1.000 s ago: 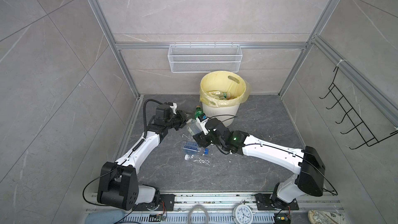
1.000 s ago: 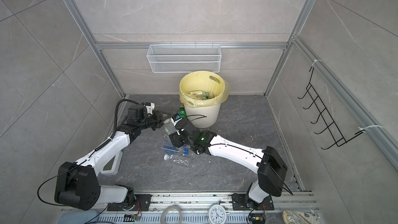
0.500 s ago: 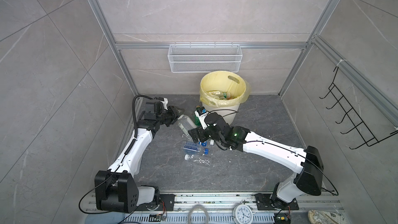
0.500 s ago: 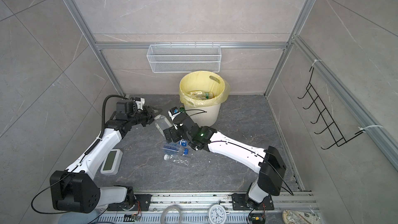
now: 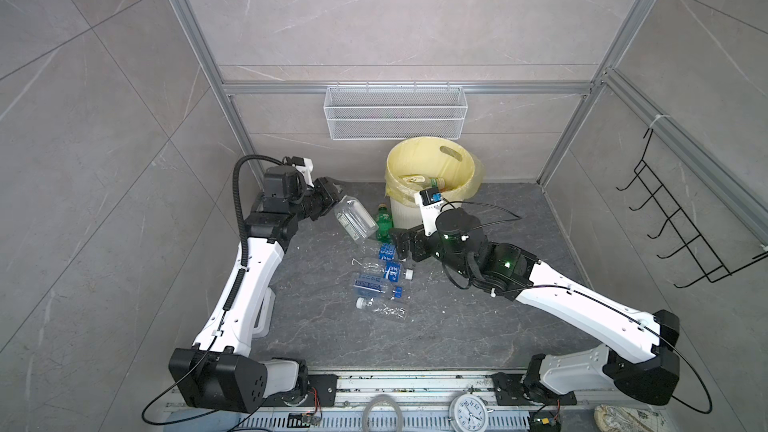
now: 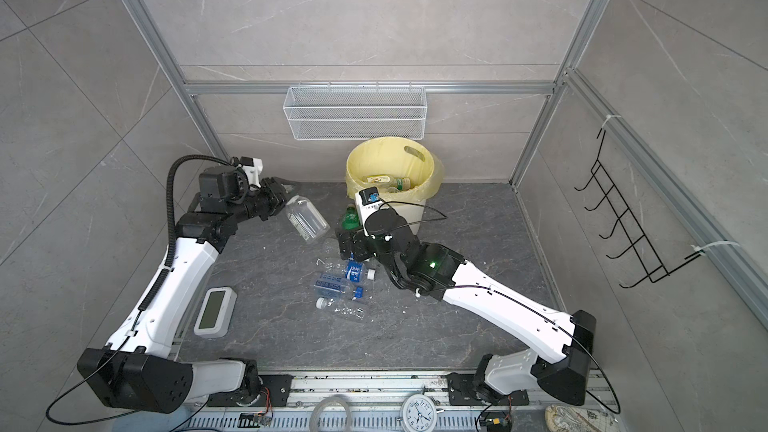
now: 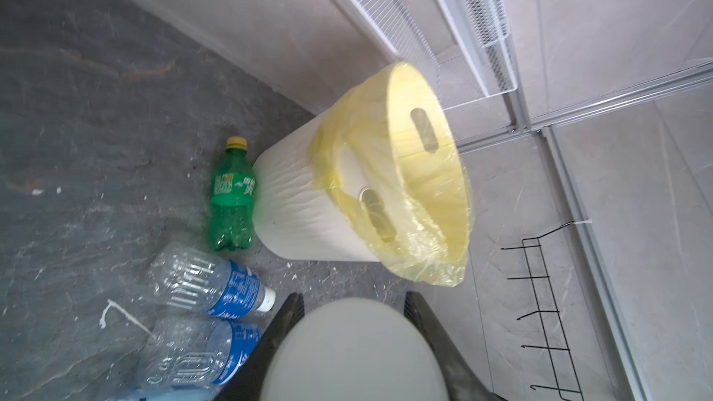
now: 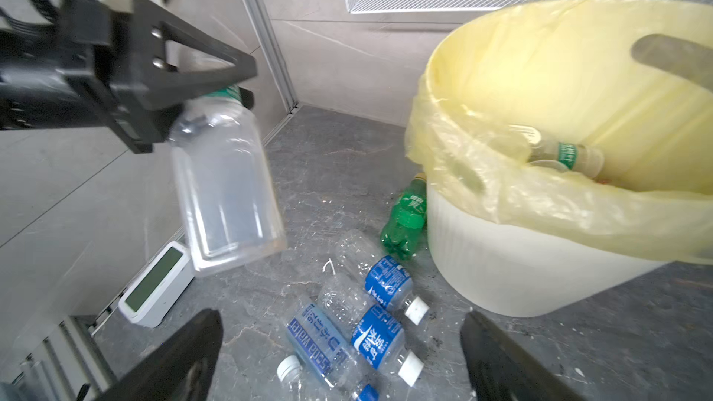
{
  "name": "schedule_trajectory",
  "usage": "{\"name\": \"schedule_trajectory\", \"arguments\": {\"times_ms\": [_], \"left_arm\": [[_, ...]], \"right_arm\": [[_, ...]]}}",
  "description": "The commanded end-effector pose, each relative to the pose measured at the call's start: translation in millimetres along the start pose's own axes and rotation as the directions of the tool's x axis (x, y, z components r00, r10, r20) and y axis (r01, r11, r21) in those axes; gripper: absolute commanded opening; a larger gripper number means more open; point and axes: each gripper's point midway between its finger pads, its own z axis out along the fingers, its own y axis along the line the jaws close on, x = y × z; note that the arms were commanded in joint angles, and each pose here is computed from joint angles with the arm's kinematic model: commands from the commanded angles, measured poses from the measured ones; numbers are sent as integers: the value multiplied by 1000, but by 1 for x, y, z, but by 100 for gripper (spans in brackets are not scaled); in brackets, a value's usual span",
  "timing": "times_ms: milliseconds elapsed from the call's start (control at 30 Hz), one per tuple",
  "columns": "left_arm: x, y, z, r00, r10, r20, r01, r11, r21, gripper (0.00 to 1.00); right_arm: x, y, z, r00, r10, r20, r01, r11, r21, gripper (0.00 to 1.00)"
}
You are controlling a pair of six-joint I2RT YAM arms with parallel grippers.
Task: Throw the plastic bottles in the bin
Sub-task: 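Raise the clear bottle over the bin with the left gripper while the right rises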
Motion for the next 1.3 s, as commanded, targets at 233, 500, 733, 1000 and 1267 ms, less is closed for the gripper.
{"name": "schedule_trajectory", "arguments": {"times_ms": [233, 500, 733, 1000, 1267], "left_arm": [[-76, -81, -43, 946, 188, 264, -206, 978, 42, 30], [-105, -166, -38, 885, 274, 376, -353, 922, 160, 28], [-91, -231, 9, 862, 326, 388, -445, 852, 274, 27], [-53, -214, 135, 905, 324, 276, -400, 868, 295, 33], [-31, -179, 189, 931, 320, 177, -356, 900, 250, 100]], "right_arm": [[-54, -53, -11, 998, 38, 46, -41, 996, 79, 99], [-96, -87, -40, 991, 70, 117, -86, 987, 135, 99], [-121, -115, -77, 982, 64, 175, -100, 974, 204, 100], [-111, -147, -72, 984, 127, 127, -154, 961, 231, 99], [-95, -145, -67, 986, 156, 66, -165, 969, 182, 99]]}}
